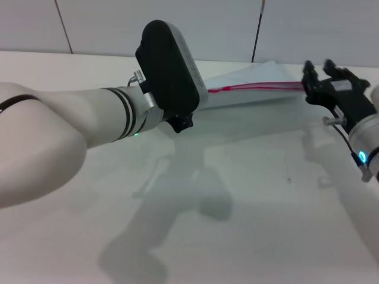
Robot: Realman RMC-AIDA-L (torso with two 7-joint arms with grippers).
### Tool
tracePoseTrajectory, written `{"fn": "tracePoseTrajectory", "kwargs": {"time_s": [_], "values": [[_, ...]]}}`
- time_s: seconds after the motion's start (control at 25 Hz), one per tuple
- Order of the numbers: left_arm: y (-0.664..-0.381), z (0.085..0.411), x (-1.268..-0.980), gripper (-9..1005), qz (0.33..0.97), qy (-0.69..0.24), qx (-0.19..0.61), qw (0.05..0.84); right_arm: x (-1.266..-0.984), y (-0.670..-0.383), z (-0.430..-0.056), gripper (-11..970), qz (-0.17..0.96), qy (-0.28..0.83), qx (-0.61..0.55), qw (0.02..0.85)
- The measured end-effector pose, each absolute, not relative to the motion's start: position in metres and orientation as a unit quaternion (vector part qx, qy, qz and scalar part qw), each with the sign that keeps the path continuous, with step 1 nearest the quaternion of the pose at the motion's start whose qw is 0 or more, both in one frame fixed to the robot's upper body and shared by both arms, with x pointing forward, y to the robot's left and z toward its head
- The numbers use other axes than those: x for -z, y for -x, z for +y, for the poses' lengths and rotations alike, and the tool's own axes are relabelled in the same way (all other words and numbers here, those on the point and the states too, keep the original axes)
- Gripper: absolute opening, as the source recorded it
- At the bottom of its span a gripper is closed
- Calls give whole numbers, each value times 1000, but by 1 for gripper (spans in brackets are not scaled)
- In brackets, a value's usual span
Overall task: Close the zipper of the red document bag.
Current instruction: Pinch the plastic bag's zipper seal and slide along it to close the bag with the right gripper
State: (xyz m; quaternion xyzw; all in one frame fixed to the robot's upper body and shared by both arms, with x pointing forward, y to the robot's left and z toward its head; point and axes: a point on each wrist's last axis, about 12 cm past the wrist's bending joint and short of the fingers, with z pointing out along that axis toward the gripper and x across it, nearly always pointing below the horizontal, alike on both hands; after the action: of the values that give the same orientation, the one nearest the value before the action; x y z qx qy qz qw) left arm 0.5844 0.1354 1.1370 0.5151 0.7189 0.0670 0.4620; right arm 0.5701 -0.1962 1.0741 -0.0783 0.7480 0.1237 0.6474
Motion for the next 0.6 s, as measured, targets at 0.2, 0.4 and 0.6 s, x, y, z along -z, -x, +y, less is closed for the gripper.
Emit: {"fn": "tracePoseTrajectory", "kwargs": {"time_s": [0.2, 0.4, 0.6], "values": [[-584, 139, -1141, 76, 719, -509, -67, 468, -1108, -578, -194, 394, 744, 160, -161, 628], [-582, 141, -1151, 68, 716, -498, -66, 485, -1137, -582, -192, 433, 739, 215, -167, 617], [-581, 138, -1158, 64, 709, -496, -63, 496, -1161, -586, -184, 433, 734, 271, -150, 605]]}}
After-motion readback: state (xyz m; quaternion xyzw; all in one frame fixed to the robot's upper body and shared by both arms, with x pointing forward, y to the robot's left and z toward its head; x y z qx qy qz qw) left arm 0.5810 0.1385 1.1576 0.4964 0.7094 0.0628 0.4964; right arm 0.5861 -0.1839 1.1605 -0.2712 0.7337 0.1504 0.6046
